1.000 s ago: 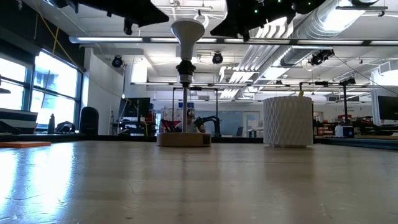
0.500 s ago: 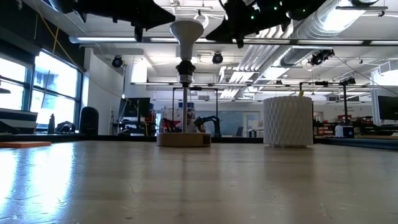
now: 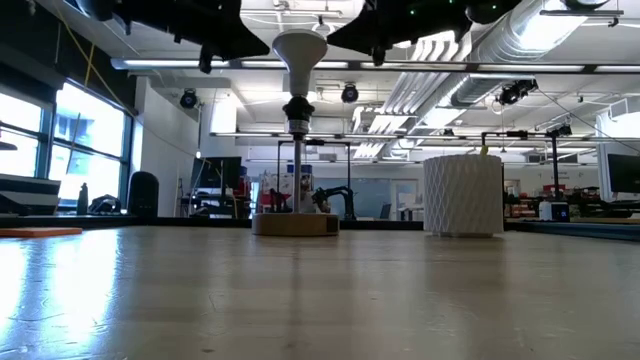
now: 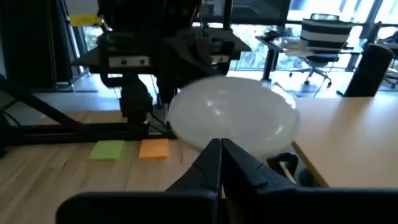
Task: Screw lightbulb
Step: Remove the lightbulb from the brown lamp, then return to Home Position
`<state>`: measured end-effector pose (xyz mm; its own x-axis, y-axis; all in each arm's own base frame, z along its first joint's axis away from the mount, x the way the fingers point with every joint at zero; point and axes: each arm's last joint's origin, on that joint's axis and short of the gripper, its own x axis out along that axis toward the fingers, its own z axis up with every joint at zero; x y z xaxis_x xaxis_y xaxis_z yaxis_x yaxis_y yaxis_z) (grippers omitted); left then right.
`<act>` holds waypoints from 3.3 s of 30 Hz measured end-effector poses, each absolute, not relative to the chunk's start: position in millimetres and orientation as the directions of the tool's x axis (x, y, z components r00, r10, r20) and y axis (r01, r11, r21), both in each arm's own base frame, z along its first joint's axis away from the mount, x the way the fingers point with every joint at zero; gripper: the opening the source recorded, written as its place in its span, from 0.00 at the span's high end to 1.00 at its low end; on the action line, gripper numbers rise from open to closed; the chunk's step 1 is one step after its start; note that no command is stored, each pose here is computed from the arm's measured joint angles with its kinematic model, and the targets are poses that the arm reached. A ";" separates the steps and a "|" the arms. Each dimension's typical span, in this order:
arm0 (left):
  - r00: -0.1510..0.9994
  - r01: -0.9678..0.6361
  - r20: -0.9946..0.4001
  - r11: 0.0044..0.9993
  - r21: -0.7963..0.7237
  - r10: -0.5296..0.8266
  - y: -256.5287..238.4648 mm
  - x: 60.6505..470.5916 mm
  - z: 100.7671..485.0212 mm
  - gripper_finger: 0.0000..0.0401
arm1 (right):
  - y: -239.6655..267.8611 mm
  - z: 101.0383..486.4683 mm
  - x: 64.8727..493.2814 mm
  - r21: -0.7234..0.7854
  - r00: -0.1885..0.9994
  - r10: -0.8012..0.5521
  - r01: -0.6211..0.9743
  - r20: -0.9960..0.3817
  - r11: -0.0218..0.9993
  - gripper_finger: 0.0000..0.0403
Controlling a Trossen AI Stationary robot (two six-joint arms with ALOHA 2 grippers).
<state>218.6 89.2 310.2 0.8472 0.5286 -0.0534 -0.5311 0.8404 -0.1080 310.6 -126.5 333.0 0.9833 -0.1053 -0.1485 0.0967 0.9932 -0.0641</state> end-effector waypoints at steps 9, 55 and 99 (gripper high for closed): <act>0.965 -0.258 -0.009 0.949 -0.180 0.261 75.1 231.7 310.5 1.00 | -140.8 318.6 322.0 -0.106 0.913 -0.380 0.367 -0.151 0.924 1.00; 0.899 -0.216 -0.396 0.976 -0.027 0.188 42.9 290.7 223.3 1.00 | -20.8 188.4 271.6 -0.055 0.637 -0.339 0.421 -0.693 0.905 1.00; 0.933 -0.345 0.033 0.915 -0.212 0.359 19.0 71.0 229.2 1.00 | -15.5 170.8 132.8 0.178 0.966 0.253 -0.257 0.048 0.950 1.00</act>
<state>71.0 19.0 229.2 0.9327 0.3590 0.0330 -0.3445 0.9145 -0.2121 132.8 -15.5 170.8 0.9664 0.2526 0.0478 -0.2571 0.9499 0.1777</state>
